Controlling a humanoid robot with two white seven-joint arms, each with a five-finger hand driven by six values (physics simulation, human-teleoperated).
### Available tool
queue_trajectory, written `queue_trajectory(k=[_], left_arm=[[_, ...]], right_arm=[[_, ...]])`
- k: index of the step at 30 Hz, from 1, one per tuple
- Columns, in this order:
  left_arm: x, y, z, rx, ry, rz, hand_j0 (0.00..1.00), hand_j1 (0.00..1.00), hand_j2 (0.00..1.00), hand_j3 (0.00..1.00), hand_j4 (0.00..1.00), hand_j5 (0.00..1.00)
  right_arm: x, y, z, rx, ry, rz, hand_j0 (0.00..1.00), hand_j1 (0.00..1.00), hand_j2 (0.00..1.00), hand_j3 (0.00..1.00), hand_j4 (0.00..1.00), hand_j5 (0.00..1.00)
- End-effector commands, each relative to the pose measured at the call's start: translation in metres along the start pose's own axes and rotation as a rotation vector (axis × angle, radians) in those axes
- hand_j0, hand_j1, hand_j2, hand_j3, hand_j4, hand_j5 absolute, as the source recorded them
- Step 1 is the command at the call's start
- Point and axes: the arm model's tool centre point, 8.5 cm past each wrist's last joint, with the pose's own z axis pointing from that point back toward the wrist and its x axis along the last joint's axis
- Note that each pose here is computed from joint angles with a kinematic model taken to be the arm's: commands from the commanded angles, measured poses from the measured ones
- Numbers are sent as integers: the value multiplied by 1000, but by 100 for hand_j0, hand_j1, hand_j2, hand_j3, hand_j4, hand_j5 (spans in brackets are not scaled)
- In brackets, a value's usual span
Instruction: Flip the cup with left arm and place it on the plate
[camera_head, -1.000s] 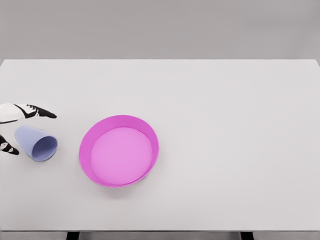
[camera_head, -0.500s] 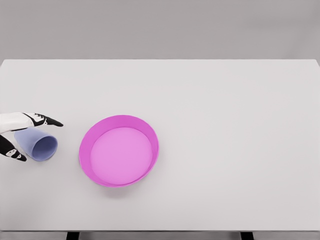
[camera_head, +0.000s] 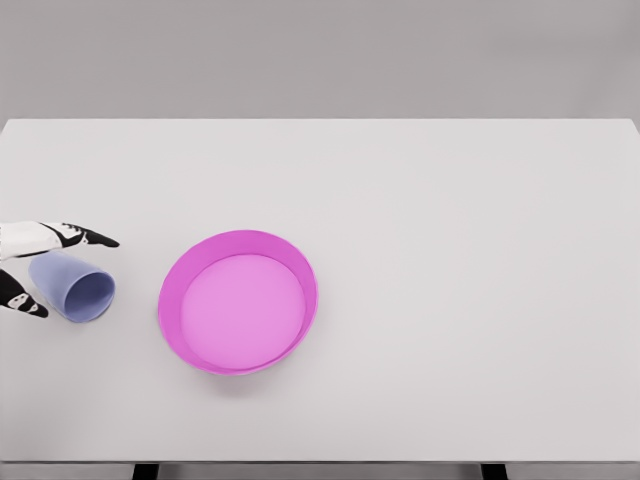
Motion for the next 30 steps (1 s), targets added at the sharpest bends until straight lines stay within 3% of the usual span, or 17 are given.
queue_trajectory(k=[1,11,16,23,26,28,30], left_arm=[[-6,-4,-6,-3,11,5,100,100,100,100,100,100],[-6,-13,-10,-27,10,9,100,100,100,100,100,100],[-6,-14,-10,-30,8,12,64,64,64,64,64,64],[-4,-15,-11,-32,2,11,60,60,60,60,60,60],[21,-5,-17,-5,-85,1,56,56,56,56,56,56],[41,3,-22,38,-181,44,51,51,51,51,51,51],[48,6,-23,55,-212,58,51,51,51,51,51,51]], right_arm=[[0,0,0,2,0,0,100,100,100,100,100,100],[0,0,0,0,0,0,100,100,100,100,100,100],[0,0,0,0,0,0,100,100,100,100,100,100],[0,0,0,0,0,0,100,100,100,100,100,100],[0,0,0,0,0,2,100,100,100,100,100,100],[0,0,0,0,0,0,100,100,100,100,100,100],[0,0,0,0,0,0,100,100,100,100,100,100]])
